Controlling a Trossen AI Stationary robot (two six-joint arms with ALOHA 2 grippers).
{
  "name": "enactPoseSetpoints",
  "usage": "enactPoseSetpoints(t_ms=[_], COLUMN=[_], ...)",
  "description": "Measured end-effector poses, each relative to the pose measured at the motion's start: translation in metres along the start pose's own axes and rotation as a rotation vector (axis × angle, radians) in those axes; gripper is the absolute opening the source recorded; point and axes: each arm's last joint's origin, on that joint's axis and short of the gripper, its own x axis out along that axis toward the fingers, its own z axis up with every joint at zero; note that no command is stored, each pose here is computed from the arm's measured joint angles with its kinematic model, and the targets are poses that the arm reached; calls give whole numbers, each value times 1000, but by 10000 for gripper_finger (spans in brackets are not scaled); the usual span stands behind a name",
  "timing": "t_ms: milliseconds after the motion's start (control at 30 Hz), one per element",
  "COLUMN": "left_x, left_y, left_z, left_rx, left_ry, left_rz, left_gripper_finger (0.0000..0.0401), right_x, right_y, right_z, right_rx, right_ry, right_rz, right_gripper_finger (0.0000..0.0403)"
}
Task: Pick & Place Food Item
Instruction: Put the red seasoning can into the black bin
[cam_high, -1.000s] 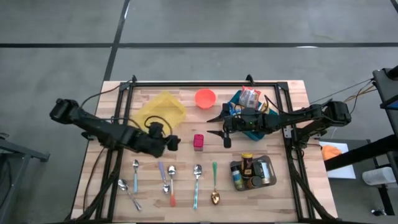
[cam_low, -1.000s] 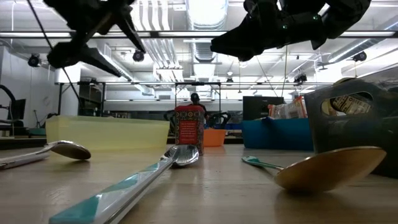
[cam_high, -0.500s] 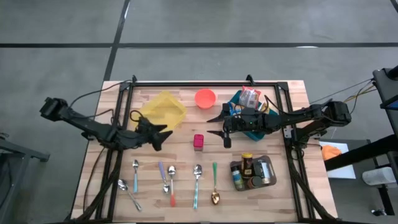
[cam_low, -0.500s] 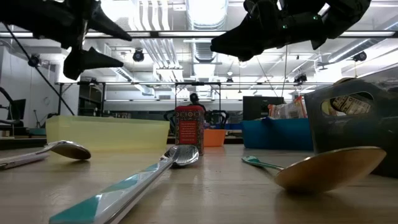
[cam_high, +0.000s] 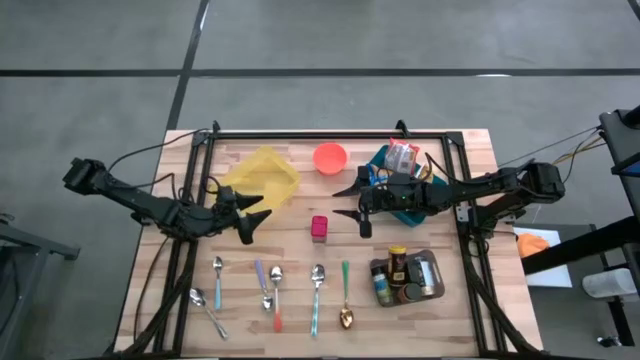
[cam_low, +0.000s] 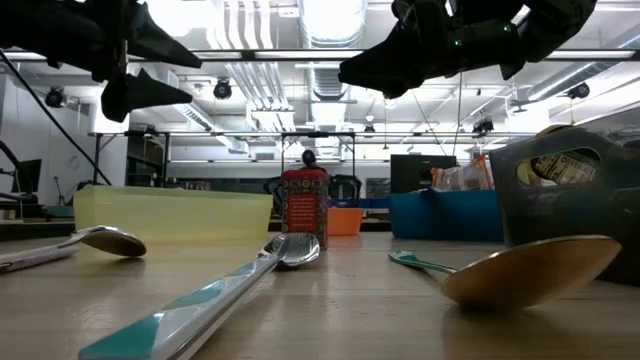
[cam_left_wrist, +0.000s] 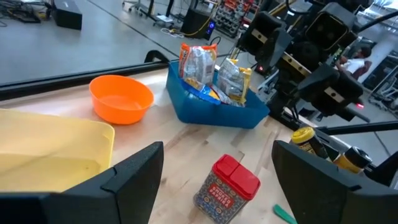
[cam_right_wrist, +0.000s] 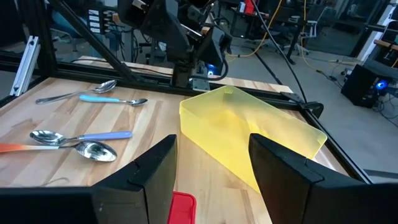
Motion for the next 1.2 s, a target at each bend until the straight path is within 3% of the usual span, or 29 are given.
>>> enactPoseSetpoints(t_ms=[1000,1200], left_x=[0,0], left_y=[1,2], left_z=[-1,-2], left_rx=[7,15], left_ry=[7,18], left_rz=[5,12], left_gripper_finger=[300,300], right_x=[0,2], right_y=[0,-1], right_z=[2,12], right_rx=[12,418], right_ry=[-19,-62], right_rz=[-1,13], right_gripper_finger=[196,196])
